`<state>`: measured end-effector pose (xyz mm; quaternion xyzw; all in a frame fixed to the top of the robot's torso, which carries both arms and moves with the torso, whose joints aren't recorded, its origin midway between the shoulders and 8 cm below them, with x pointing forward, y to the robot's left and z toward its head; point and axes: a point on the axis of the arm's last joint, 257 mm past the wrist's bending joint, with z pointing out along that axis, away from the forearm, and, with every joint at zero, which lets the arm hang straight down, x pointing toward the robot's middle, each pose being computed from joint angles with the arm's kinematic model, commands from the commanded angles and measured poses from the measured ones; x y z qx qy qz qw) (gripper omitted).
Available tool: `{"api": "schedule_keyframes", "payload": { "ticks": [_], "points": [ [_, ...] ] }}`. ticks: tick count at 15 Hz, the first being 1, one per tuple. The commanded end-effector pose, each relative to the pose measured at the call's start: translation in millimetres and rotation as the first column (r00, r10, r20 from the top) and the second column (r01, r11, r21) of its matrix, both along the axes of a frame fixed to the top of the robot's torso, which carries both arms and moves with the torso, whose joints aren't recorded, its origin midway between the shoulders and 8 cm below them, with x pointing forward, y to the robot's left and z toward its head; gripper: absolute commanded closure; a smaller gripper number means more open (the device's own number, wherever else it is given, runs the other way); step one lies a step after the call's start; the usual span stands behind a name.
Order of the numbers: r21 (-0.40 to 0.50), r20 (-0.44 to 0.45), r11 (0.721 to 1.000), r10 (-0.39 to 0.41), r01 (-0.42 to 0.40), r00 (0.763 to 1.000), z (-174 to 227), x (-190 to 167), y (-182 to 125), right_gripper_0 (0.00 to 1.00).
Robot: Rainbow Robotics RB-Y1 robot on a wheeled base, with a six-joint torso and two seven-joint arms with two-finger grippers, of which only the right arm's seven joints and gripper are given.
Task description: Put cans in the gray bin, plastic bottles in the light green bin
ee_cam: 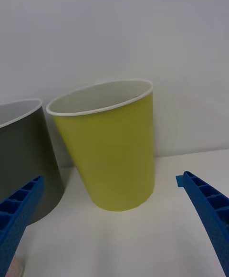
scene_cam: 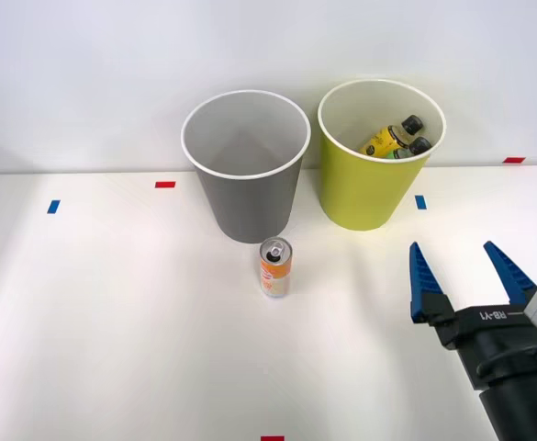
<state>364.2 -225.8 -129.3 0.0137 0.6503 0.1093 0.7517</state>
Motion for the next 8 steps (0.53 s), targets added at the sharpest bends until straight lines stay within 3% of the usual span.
{"api": "schedule_keyframes", "payload": {
  "ticks": [1,8],
  "points": [
    [0.002,-0.035,1.000,-0.027,0.027,0.999,-13,-7,-7,0.00],
    [-0.118,-0.082,0.989,-0.102,0.092,0.991,-39,-25,-13,0.00]
  ]
}}
